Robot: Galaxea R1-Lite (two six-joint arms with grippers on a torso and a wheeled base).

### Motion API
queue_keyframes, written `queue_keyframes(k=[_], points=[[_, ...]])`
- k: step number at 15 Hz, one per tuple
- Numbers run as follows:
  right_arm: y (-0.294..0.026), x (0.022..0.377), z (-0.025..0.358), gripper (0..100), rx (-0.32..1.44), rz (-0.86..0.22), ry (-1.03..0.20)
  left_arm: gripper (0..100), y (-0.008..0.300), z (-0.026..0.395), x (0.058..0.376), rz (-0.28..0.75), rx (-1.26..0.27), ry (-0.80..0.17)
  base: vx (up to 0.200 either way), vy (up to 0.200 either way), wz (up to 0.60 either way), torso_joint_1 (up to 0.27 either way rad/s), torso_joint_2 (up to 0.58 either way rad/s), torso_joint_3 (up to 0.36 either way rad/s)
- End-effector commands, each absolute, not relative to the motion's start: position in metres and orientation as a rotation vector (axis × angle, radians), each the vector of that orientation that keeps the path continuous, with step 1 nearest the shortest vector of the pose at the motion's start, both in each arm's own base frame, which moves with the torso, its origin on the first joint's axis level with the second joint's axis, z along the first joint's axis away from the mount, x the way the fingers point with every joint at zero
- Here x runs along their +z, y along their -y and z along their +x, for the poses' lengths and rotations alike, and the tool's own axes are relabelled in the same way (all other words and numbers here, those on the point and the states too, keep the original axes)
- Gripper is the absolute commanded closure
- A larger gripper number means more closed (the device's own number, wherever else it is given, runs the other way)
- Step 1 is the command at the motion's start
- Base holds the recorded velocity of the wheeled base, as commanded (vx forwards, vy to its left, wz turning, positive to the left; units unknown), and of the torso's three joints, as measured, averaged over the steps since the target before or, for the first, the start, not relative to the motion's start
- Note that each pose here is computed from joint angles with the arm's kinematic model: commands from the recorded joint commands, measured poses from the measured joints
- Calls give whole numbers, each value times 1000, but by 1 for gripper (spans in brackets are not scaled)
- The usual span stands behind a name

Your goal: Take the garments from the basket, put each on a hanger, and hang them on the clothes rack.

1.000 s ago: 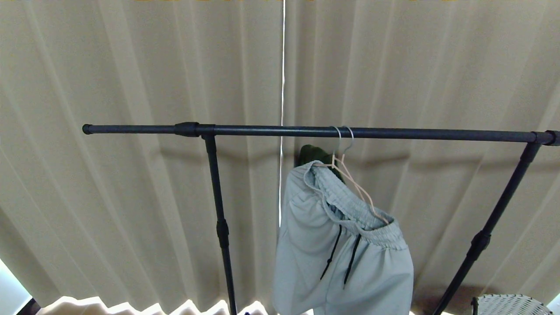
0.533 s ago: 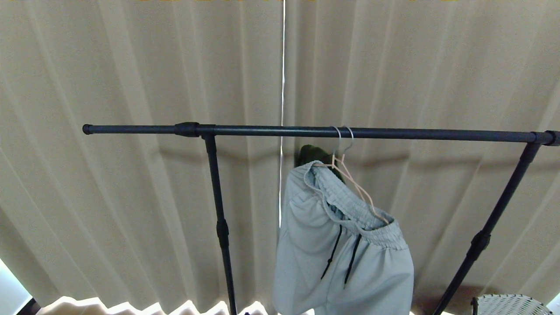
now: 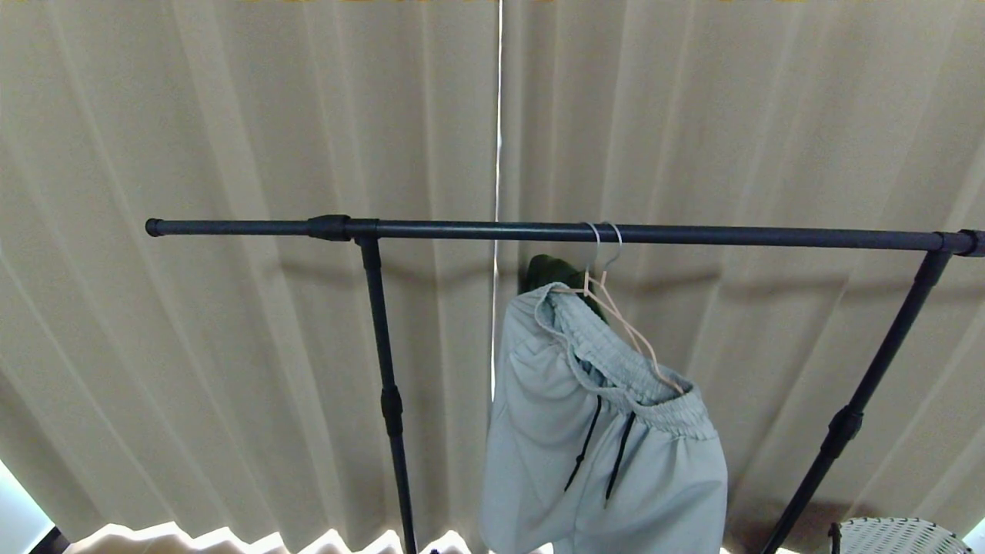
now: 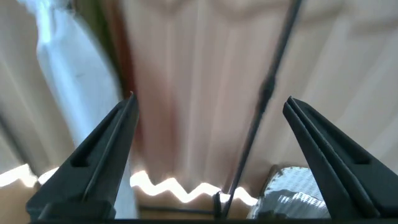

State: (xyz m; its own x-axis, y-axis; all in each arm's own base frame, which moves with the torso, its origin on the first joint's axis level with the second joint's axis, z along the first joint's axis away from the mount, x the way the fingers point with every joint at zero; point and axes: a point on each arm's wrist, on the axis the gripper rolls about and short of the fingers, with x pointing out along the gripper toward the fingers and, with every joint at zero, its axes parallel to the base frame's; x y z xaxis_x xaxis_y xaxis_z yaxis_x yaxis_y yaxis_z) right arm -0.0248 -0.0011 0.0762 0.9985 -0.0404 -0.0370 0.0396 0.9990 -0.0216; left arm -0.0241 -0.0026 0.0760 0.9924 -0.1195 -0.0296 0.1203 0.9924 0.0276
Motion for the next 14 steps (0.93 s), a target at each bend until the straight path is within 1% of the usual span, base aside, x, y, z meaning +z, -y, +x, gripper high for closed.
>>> queue_keyframes(k=[1,5,14], points=[[1,75,-25,0,-44,-12,-37,0,3,-24,76,38,-122,-24,0,0,0,0,0,0],[1,75,-25,0,-42,10,-37,0,3,-24,76,34,-120,-22,0,0,0,0,0,0],[1,76,-25,0,-42,14,-35,0,3,-24,76,34,-120,-22,0,0,0,0,0,0]])
